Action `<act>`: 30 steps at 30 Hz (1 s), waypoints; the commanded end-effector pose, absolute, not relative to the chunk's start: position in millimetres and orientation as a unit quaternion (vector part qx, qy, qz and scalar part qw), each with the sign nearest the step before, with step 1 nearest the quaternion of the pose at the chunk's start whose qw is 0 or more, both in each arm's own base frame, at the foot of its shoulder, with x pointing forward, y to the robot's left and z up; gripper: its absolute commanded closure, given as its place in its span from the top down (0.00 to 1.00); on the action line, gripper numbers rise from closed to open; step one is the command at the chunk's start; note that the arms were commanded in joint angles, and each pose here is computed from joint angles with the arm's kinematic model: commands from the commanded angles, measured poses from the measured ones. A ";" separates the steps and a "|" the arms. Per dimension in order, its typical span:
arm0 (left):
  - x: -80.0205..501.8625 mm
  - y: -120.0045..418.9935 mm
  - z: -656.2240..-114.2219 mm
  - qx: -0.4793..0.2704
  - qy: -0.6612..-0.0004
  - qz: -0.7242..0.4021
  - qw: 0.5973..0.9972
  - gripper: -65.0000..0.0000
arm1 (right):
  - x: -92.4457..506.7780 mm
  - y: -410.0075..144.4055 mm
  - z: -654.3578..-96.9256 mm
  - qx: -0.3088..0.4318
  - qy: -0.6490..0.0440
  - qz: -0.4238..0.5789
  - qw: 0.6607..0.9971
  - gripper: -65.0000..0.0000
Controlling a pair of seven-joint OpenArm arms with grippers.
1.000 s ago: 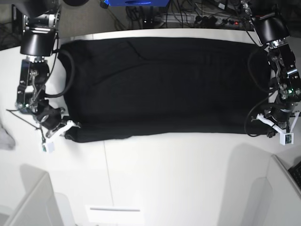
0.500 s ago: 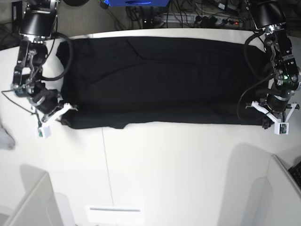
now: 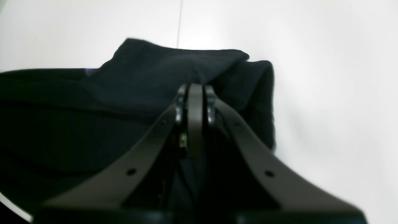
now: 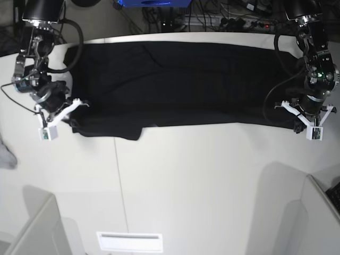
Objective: Fold the T-shirt properly
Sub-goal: 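Lay the hem over the collar edge with both grippers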
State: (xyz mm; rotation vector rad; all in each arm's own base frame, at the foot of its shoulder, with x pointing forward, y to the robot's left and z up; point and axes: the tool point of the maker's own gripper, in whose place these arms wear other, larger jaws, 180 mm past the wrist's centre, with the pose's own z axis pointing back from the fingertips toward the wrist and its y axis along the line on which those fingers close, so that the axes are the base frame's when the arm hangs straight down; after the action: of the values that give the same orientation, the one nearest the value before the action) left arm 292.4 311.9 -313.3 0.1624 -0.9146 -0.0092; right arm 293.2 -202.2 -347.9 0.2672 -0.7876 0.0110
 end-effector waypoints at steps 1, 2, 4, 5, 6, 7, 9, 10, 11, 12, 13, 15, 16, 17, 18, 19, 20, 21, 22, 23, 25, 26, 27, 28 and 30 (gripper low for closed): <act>295.2 321.8 -296.7 0.094 -0.462 -0.004 0.882 0.00 | 300.9 -207.5 -329.4 0.123 -0.409 0.010 0.904 0.00; 293.9 323.8 -296.6 0.096 -0.462 -0.002 0.882 0.00 | 297.5 -207.0 -330.4 0.124 -0.405 0.006 0.906 0.00; 293.0 325.0 -293.5 0.098 -0.464 -0.006 0.880 0.00 | 291.4 -210.1 -330.8 0.121 -0.399 0.000 0.909 0.00; 292.9 322.7 -293.3 0.096 -0.464 -0.014 0.880 0.00 | 289.4 -210.9 -331.7 0.121 -0.397 -0.002 0.910 0.00; 292.8 320.3 -292.8 0.094 -0.464 -0.021 0.880 0.00 | 287.2 -211.0 -333.7 0.121 -0.394 -0.004 0.911 0.00; 291.1 318.3 -294.4 0.092 -0.462 -0.027 0.882 0.00 | 284.5 -210.7 -336.0 0.122 -0.390 -0.006 0.912 0.00; 285.7 317.9 -299.8 0.092 -0.451 -0.030 0.887 0.00 | 279.2 -209.7 -340.6 0.123 -0.384 -0.006 0.915 0.00; 284.1 317.7 -300.9 0.092 -0.449 -0.031 0.888 0.00 | 276.2 -209.3 -343.1 0.123 -0.380 -0.007 0.917 0.00; 283.8 317.3 -300.9 0.092 -0.449 -0.032 0.888 0.00 | 273.4 -207.2 -345.9 0.126 -0.377 -0.010 0.918 0.00; 281.4 317.0 -303.3 0.091 -0.446 -0.032 0.890 0.00 | 271.2 -206.6 -347.8 0.128 -0.375 -0.014 0.918 0.00; 280.1 317.4 -304.2 0.092 -0.445 -0.031 0.890 0.00 | 269.0 -206.8 -349.4 0.128 -0.373 -0.016 0.919 0.00; 280.1 317.4 -304.2 0.092 -0.445 -0.031 0.890 0.00 | 265.2 -206.3 -352.6 0.129 -0.366 -0.017 0.921 0.00; 279.9 317.4 -304.4 0.092 -0.444 -0.031 0.891 0.00 | 262.6 -205.7 -354.2 0.129 -0.363 -0.018 0.922 0.00; 279.5 317.7 -304.9 0.092 -0.442 -0.031 0.892 0.00 | 260.8 -204.9 -354.6 0.130 -0.362 -0.017 0.923 0.00; 278.6 317.7 -305.7 0.092 -0.441 -0.032 0.892 0.00 | 259.0 -204.2 -354.9 0.130 -0.361 -0.017 0.923 0.00; 276.3 318.1 -307.6 0.093 -0.438 -0.032 0.894 0.00 | 257.1 -203.6 -354.6 0.129 -0.361 -0.016 0.923 0.00; 274.5 318.0 -308.2 0.093 -0.436 -0.034 0.894 0.00 | 255.4 -202.8 -353.3 0.129 -0.362 -0.013 0.923 0.00; 274.9 317.0 -306.5 0.094 -0.437 -0.036 0.894 0.00 | 254.1 -202.1 -352.1 0.128 -0.362 -0.011 0.923 0.00; 275.0 316.2 -305.1 0.094 -0.439 -0.038 0.893 0.00 | 254.4 -201.8 -351.2 0.128 -0.364 -0.011 0.923 0.00; 272.7 315.5 -306.1 0.094 -0.437 -0.039 0.894 0.00 | 252.4 -201.7 -352.3 0.128 -0.361 -0.011 0.924 0.00; 270.0 314.9 -307.4 0.094 -0.434 -0.041 0.895 0.00 | 248.0 -201.8 -354.2 0.127 -0.357 -0.010 0.925 0.00; 270.3 314.4 -306.5 0.094 -0.436 -0.042 0.894 0.00 | 245.3 -201.8 -356.1 0.127 -0.353 -0.010 0.927 0.00; 269.6 314.7 -307.1 0.095 -0.434 -0.042 0.895 0.00 | 242.5 -201.8 -358.0 0.127 -0.350 -0.011 0.928 0.00; 269.0 315.1 -307.6 0.097 -0.433 -0.043 0.895 0.00 | 241.1 -201.8 -358.9 0.127 -0.348 -0.011 0.929 0.00; 263.1 315.4 -312.5 0.097 -0.425 -0.044 0.899 0.00 | 237.8 -201.8 -361.1 0.127 -0.344 -0.012 0.930 0.00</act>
State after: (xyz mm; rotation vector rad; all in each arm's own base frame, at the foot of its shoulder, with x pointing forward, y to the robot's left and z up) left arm 259.5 312.1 -323.9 0.1807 -0.8449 -0.0769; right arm 230.0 -199.4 -372.9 0.2635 -0.6570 -0.0382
